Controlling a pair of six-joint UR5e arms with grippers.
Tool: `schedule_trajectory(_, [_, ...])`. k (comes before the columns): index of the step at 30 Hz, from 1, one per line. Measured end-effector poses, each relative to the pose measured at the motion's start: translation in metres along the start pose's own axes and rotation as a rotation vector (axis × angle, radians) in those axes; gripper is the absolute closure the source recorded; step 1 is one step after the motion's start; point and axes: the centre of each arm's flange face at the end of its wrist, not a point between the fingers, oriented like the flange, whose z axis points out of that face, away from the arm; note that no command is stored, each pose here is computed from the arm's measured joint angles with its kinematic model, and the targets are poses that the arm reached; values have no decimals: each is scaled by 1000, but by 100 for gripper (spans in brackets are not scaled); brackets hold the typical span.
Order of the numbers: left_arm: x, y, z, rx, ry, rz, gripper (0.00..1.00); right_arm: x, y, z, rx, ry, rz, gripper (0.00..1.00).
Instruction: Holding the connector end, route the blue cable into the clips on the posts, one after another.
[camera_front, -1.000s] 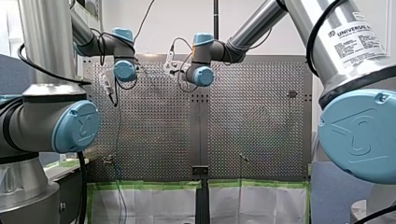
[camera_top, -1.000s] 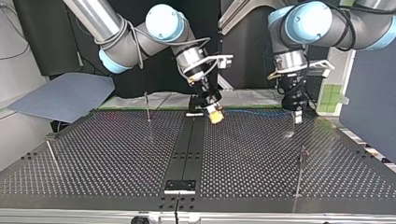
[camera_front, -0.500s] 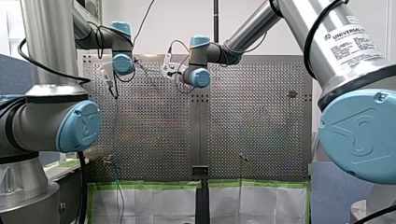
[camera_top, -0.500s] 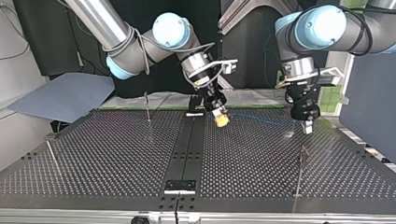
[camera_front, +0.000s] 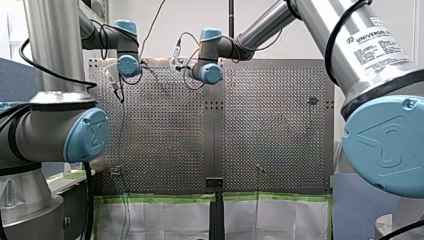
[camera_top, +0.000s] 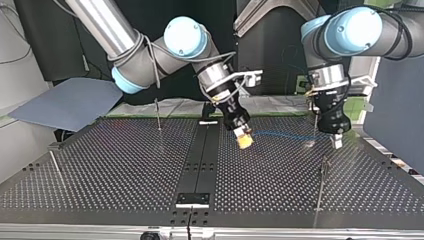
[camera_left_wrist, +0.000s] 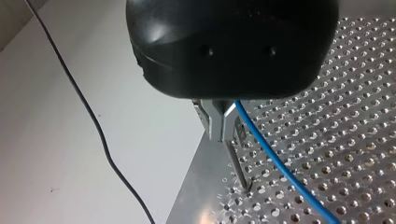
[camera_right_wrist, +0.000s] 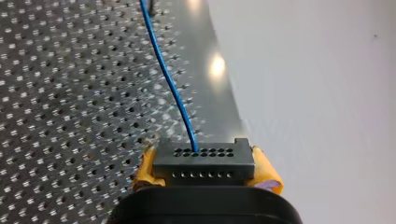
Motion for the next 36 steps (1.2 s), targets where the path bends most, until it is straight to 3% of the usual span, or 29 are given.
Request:
schedule_trajectory(8, [0, 5, 16, -3, 1, 7, 100, 10, -1, 6, 6, 17, 4, 100])
schedule_trajectory(15, [-24, 1, 27, 7, -49, -7, 100, 11, 2, 8, 9, 18, 11, 100])
schedule_trajectory(20, [-30, 3, 30, 11, -57, -14, 100, 9, 2, 11, 15, 16, 14, 100])
schedule_trajectory(36, [-11, 20, 46, 31, -6, 3, 100, -8, 6, 14, 30, -7, 24, 100])
